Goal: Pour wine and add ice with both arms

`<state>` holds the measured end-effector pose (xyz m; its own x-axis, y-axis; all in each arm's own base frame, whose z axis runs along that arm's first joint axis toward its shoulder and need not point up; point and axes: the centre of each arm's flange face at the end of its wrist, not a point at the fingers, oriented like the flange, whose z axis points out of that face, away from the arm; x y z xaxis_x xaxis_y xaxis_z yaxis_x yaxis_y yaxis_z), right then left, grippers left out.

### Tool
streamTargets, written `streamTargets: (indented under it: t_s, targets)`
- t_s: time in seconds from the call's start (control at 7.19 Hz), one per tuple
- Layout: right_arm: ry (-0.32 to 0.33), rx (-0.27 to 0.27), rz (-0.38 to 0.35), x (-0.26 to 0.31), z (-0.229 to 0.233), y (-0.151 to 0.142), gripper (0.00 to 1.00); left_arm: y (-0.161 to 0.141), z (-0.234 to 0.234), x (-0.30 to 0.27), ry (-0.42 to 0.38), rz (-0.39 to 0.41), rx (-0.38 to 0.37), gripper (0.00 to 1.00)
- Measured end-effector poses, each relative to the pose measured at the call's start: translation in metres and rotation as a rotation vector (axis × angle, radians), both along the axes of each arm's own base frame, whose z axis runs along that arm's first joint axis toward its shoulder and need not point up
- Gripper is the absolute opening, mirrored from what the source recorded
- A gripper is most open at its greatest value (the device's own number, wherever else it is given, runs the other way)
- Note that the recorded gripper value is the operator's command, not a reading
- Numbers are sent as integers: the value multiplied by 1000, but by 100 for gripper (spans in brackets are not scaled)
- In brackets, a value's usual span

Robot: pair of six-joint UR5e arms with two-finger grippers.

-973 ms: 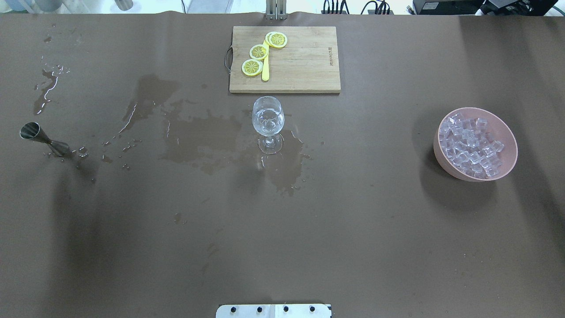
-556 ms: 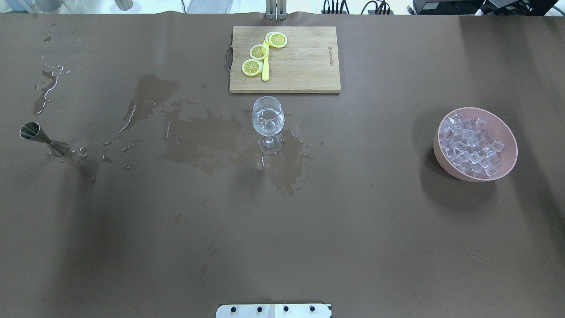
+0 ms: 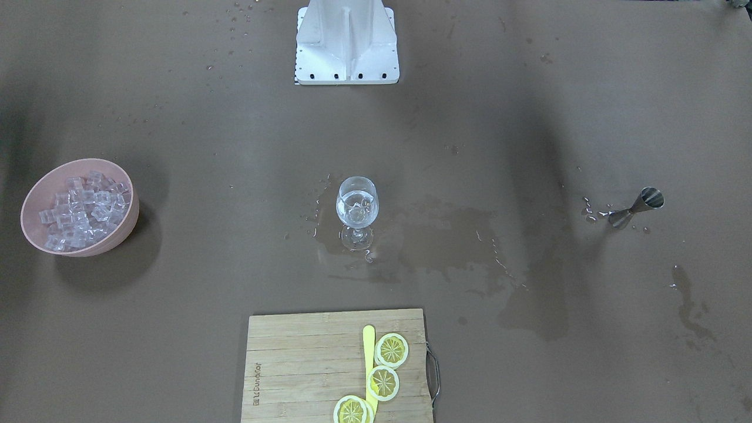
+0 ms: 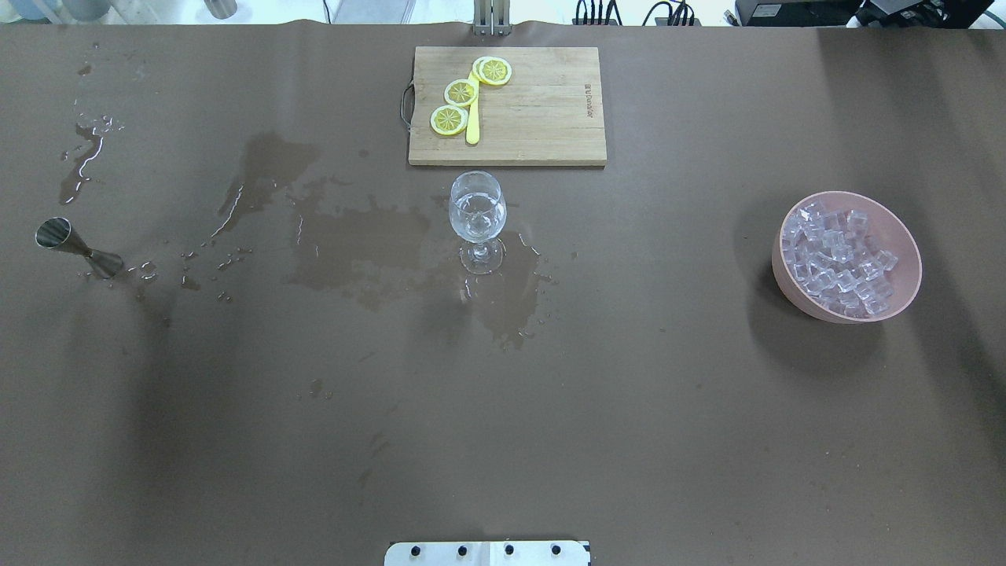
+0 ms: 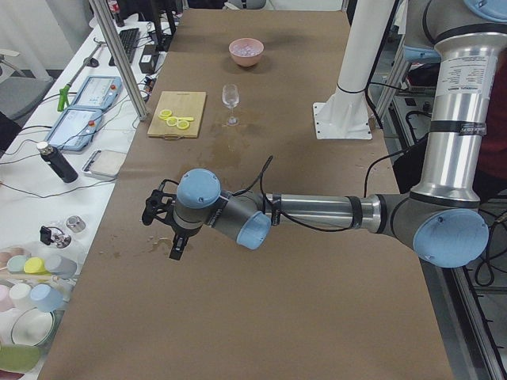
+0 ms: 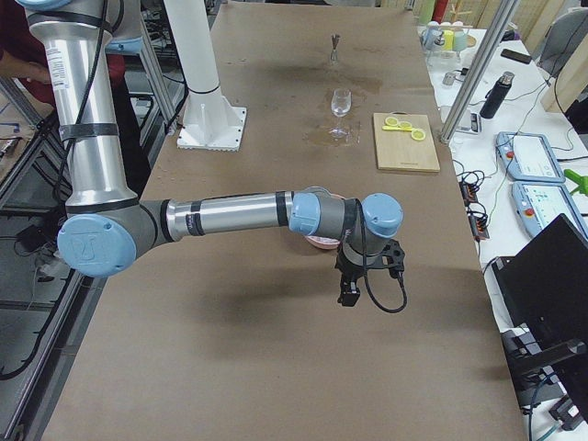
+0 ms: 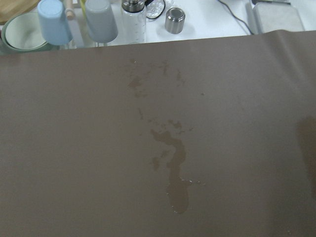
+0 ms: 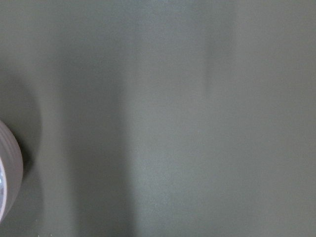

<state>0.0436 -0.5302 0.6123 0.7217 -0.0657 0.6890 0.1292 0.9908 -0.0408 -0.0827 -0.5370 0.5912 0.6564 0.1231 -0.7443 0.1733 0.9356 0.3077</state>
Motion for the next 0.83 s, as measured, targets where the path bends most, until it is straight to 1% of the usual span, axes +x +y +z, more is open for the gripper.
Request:
streamTargets:
  t_s: [0.14, 0.28, 0.56, 0.83]
  targets:
    - [1, -3, 1, 0, 1, 1, 100, 2, 8, -7, -12, -4, -39, 98]
    - [1, -6, 3, 0, 2, 3, 100, 4, 16, -10, -38, -11, -60, 98]
    - [2, 1, 6, 0, -2, 5, 100, 6, 28, -11, -83, -15, -78, 98]
    - [4, 1, 14, 1, -6, 5, 100, 6, 30, -10, -90, -14, -81, 98]
